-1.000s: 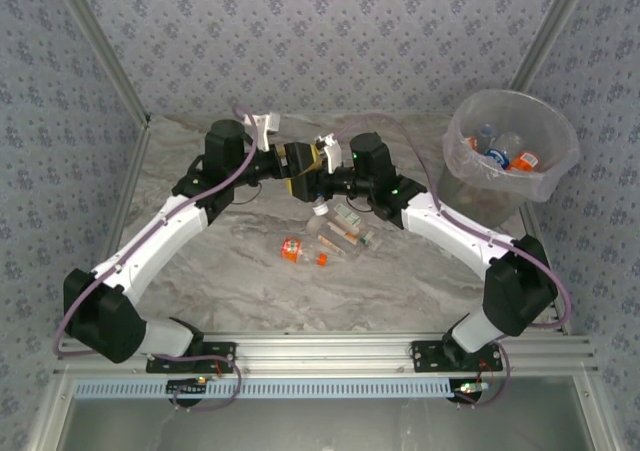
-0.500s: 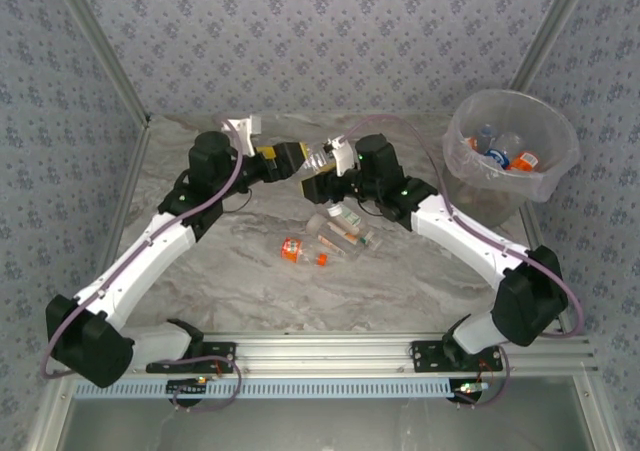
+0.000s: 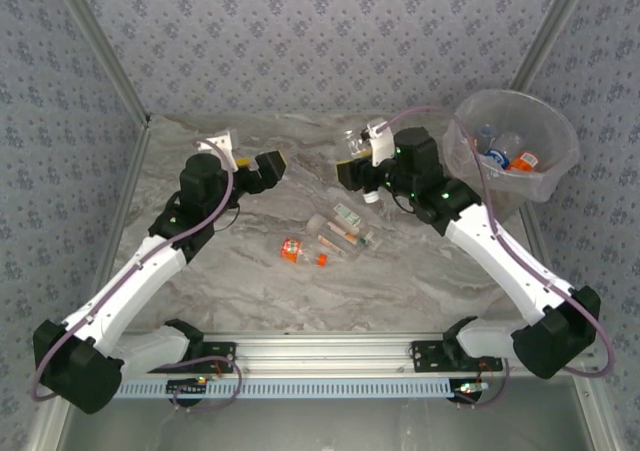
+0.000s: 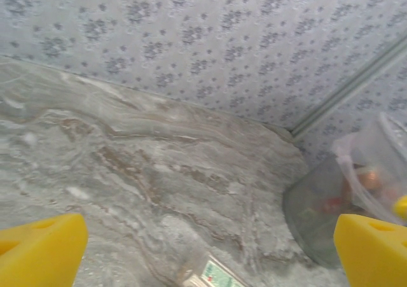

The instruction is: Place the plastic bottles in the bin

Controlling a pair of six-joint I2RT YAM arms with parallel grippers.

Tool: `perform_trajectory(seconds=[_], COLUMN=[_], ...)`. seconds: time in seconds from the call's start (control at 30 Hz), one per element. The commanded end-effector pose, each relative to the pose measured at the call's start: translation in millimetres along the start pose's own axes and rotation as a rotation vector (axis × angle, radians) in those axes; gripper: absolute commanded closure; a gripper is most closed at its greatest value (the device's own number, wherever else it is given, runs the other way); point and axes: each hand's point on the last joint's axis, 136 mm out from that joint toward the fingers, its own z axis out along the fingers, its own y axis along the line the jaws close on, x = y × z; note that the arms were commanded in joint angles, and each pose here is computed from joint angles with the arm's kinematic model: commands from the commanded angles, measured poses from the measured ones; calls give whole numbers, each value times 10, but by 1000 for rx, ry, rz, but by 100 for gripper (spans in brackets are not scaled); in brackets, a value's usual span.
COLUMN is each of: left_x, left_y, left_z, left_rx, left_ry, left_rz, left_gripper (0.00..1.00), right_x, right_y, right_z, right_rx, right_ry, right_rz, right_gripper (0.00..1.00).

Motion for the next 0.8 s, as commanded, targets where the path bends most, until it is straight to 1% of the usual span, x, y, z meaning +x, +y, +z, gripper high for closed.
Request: perform_trajectory(seconds=[0.0,0.17,0.33,0.53,0.67,0.77], left_x=[-184,-238,-225,-205,-216,-225], left_y=[132,402,517,620,662,692], left_z=[-136,-244,-261,-271,-280,-287], left_rx=[-83,-217,-256,-288,-302,-311], left_ry=[-99,-149,-142,-136,-143,-146], left_rz=[27,-1,-18,-45,-58,-71], left_gripper=[1,1,1,1,1,1], right_x=[-271,-476,-687,-896,-914,-885], right_y=[-139,-332,-646,-1300,-1809,-2151], right_z=[-299,-561,-810,-1163,-1422,-1579], right_rx=[90,181,308,568,784,910], right_ry=[-57,-96,-139,-189,-168,-137], right_rz=[-62,-95,-100,-39,6,27], right_gripper=[46,46,46,46,45,45])
